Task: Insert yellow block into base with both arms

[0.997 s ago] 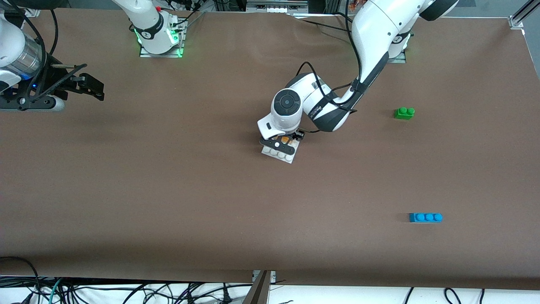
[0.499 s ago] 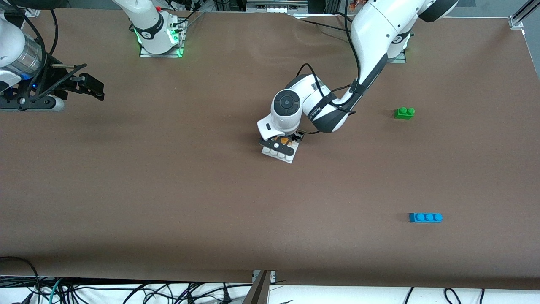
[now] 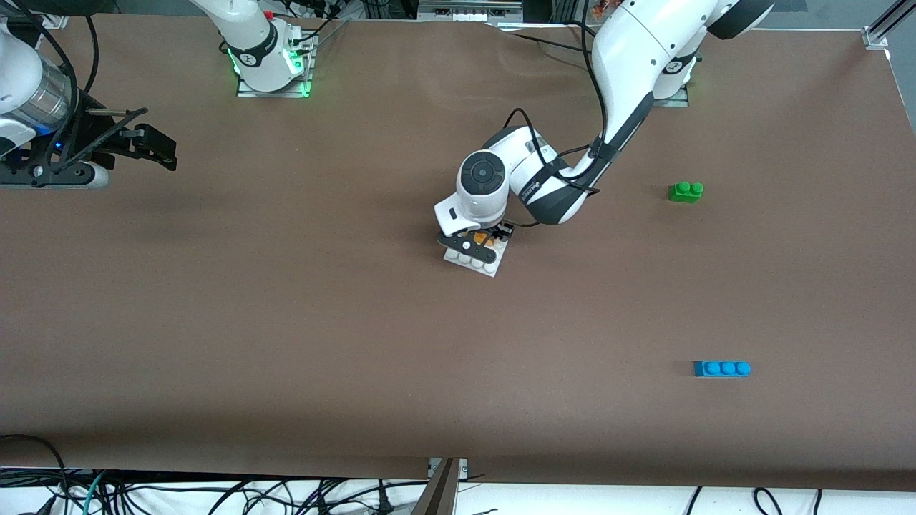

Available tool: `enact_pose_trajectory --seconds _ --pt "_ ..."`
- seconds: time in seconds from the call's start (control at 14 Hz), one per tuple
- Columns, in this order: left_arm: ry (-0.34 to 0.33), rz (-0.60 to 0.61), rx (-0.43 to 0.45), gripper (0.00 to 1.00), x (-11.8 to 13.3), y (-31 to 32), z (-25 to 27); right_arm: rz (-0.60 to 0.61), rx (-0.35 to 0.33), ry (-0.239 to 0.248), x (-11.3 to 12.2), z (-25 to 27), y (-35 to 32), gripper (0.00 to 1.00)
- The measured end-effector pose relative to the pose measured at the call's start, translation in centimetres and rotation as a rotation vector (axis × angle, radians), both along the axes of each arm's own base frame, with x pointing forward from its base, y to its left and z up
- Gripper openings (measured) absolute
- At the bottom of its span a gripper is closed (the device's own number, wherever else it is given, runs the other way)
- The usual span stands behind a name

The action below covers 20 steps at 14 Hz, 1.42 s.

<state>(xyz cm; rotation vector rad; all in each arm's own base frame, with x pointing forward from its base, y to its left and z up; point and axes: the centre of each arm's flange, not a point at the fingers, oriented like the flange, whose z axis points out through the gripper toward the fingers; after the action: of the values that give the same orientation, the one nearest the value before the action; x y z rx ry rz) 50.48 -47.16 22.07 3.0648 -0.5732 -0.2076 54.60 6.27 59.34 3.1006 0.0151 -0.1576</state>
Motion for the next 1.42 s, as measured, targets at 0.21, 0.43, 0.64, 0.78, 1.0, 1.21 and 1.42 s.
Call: enact_pose_trajectory --seconds 0.21,0.43,0.64,0.78,1.0,1.21,1.42 --pt "0.002 0.011 0.002 0.77 0.0 0.0 -0.2 0.000 0.000 0.000 0.0 0.0 0.0 1.00" --pt "-0.002 0.027 0.002 1.00 0.2 0.0 0.1 0.000 0.000 0.000 0.0 0.0 0.0 1.00" --pt "0.004 0.048 0.040 1.00 1.4 1.0 2.7 0.000 0.000 0.000 0.0 0.0 0.0 0.99" --pt "-0.002 0.093 0.060 1.00 3.1 3.0 7.2 0.000 0.000 0.000 0.0 0.0 0.0 0.99" --pt "-0.016 0.205 0.069 1.00 6.0 8.9 15.2 0.000 0.000 0.000 0.0 0.0 0.0 1.00" --pt "-0.029 0.326 0.112 1.00 8.5 16.8 22.2 0.000 0.000 0.000 0.0 0.0 0.0 0.99" --pt "-0.020 0.428 0.129 1.00 11.0 24.4 27.5 0.000 0.000 0.000 0.0 0.0 0.0 0.99"
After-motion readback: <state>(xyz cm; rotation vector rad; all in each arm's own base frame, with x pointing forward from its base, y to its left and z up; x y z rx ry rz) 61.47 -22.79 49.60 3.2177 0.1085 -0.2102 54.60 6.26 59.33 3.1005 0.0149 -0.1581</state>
